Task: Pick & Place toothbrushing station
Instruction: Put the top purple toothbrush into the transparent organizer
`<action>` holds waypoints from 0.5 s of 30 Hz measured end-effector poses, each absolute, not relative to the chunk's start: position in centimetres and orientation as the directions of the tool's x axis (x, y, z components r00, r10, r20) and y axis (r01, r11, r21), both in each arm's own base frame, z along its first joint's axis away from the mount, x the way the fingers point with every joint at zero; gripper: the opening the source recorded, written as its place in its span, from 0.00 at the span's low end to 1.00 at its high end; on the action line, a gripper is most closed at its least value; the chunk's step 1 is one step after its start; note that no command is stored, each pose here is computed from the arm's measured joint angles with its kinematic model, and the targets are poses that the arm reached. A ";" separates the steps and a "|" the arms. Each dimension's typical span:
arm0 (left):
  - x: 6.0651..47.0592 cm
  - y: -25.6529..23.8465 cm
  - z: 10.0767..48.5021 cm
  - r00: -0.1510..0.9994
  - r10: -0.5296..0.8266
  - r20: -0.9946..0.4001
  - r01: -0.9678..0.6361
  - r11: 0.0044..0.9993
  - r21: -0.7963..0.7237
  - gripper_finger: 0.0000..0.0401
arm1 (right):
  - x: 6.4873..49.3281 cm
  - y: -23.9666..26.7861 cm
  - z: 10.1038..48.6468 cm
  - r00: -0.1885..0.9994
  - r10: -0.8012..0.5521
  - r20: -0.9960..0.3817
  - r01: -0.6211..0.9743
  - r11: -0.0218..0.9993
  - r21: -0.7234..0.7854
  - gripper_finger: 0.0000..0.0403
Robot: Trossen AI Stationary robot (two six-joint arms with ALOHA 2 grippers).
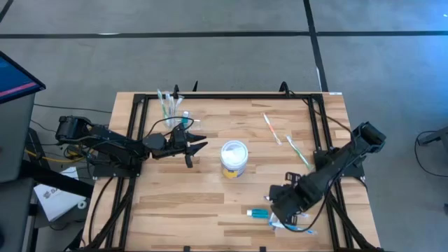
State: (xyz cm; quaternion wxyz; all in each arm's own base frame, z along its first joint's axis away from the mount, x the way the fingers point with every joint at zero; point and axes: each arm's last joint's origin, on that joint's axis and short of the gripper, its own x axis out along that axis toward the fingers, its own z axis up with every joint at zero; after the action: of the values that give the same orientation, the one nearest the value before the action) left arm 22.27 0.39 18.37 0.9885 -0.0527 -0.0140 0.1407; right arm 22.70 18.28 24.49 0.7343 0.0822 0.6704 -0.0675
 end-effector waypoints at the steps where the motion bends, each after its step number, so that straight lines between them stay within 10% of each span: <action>1: 22.3 0.4 18.4 0.960 0.280 0.013 -0.277 0.955 -0.108 0.27 | 22.4 18.6 24.2 0.071 -0.005 -0.997 0.222 0.975 0.010 0.29; 15: 22.3 0.4 18.5 0.960 0.280 0.026 -0.275 0.955 -0.109 0.27 | 18.1 21.9 21.5 0.040 -0.023 -0.999 0.374 0.927 -0.006 0.29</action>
State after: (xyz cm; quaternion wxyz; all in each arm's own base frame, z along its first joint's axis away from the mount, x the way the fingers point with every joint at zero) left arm 22.27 0.40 18.50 0.9885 -0.0523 -0.0204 0.1404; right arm 18.10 21.88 21.54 0.7094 0.1296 0.6786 -0.1399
